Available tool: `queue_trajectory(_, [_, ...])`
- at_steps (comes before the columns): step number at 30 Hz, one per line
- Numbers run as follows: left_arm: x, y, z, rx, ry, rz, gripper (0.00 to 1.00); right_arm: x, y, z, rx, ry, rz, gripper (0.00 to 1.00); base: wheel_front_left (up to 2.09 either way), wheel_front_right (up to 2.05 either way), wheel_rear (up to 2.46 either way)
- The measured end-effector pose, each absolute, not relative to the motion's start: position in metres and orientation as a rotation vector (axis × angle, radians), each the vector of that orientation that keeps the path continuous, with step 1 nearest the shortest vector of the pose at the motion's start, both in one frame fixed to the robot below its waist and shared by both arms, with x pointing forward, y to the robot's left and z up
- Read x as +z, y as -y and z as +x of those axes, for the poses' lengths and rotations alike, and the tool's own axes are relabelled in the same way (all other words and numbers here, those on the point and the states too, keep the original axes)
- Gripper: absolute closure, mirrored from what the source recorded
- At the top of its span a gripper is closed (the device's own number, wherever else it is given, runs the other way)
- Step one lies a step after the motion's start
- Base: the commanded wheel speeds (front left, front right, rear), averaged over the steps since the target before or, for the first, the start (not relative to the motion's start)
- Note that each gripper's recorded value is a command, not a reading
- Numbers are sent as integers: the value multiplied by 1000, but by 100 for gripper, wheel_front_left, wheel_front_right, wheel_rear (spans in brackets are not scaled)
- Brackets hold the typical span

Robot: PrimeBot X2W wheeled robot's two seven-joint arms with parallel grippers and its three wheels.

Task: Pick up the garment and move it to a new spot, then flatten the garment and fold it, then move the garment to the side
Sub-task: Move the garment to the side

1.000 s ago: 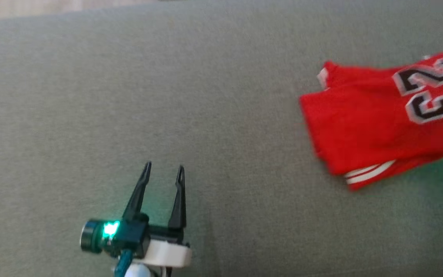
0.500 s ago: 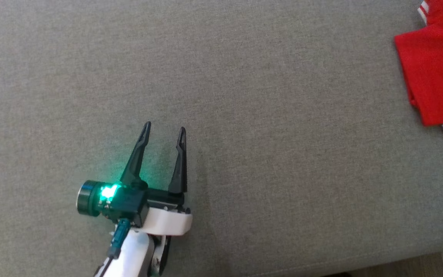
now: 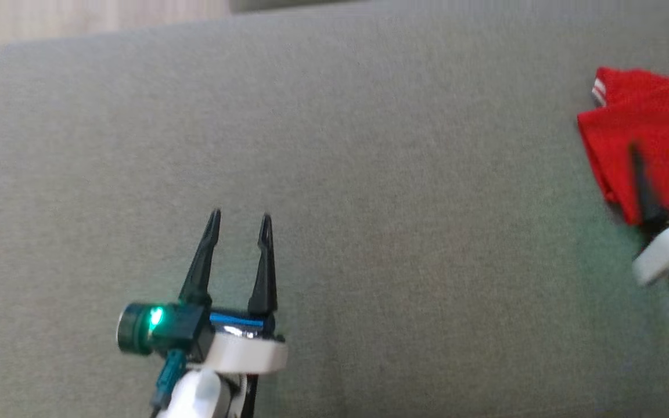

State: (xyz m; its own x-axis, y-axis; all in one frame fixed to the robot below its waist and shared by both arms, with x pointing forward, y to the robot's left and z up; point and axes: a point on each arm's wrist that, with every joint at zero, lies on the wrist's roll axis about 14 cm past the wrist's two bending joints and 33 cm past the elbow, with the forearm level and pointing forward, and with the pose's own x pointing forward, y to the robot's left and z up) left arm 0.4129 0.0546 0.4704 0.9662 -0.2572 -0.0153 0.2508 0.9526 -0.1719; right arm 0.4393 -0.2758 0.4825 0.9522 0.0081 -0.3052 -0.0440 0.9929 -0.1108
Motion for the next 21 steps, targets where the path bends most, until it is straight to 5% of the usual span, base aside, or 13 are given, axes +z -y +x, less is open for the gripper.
queue_trajectory(8, [487, -81, 364, -180, -13, -164, 0, 473, 186, 389, 163, -134, 91, 0, 0, 0, 0])
queue_trajectory(21, [494, -113, 300, -77, 30, -166, 0, 490, 164, 326, 158, 20, 150, 0, 0, 0, 0])
